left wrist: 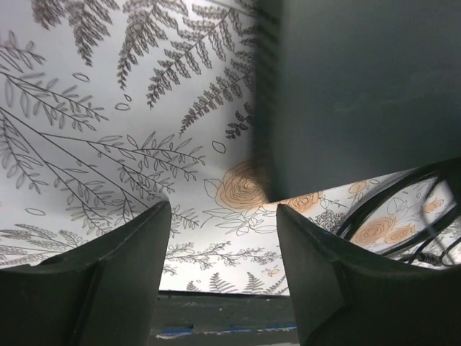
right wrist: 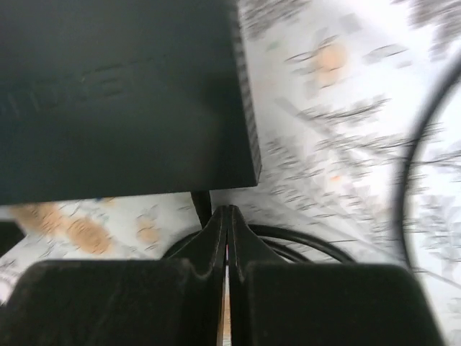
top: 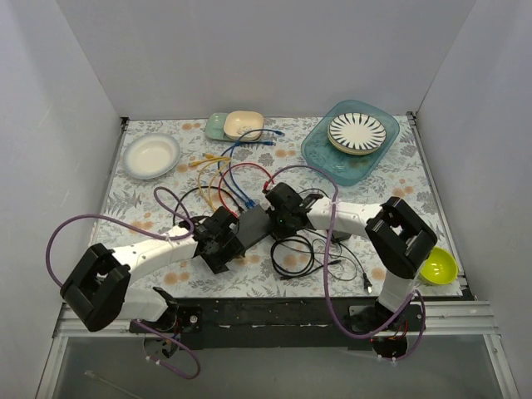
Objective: Pull the plug from the switch port
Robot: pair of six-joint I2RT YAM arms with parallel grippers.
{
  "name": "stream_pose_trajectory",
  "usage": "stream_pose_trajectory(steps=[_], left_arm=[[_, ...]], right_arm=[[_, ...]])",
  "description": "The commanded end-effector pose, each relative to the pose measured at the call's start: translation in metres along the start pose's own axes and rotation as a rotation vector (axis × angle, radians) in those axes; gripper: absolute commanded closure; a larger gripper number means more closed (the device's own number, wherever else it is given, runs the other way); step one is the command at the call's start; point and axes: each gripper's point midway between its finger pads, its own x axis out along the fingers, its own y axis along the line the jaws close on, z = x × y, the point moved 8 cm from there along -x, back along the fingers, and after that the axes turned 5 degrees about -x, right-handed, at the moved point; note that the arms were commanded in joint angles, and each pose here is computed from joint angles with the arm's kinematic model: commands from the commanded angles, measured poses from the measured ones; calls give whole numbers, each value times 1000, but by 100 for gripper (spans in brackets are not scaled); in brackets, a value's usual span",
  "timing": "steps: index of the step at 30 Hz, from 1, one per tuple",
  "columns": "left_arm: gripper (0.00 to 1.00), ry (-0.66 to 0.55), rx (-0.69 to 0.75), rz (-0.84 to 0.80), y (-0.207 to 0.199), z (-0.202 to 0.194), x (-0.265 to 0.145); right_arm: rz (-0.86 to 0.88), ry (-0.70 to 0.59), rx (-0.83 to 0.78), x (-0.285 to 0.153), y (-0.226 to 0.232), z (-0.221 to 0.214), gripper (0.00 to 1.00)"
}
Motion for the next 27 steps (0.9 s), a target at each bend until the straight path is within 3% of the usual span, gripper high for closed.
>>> stream_pose_trajectory(steps=[1,9,14,15,16,17,18,19,21,24,25,26,27], left_arm=[[38,-103,-18,6,10,10,-7],[35,-180,-46,28,17,29,-26],[32,-298,-33,-23,5,44,-58],[27,-328,-30,-45,2,48,-64],[23,-347,-35,-83,-4,51,-72],[20,-360,-25,-104,-7,53,-76],[5,-369,-24,-147,-13,54,-79],[2,-370,-16,-178,-17,55,-79],[3,-348,38,-265,-28,53,-77],[21,-326,113,-353,-37,49,-67],[36,-298,138,-383,-40,46,-65],[45,-289,155,-410,-44,45,-63],[52,-276,164,-422,-48,45,-57]], right_arm=[[140,98,-21,-4,33,-28,99],[148,107,-71,1,58,-19,99],[-111,-31,-100,-34,32,2,99],[-152,-59,-108,-42,27,6,60],[-176,-86,-114,-48,24,9,37],[-192,-119,-118,-58,20,11,19],[-191,-130,-128,-62,18,13,10],[-183,-139,-156,-66,18,14,10],[-134,-167,-176,-72,20,16,22],[-83,-203,-192,-73,23,16,34],[-71,-201,-195,-72,24,16,38],[-38,-178,-200,-70,27,13,44],[-14,-171,-207,-71,31,15,63]])
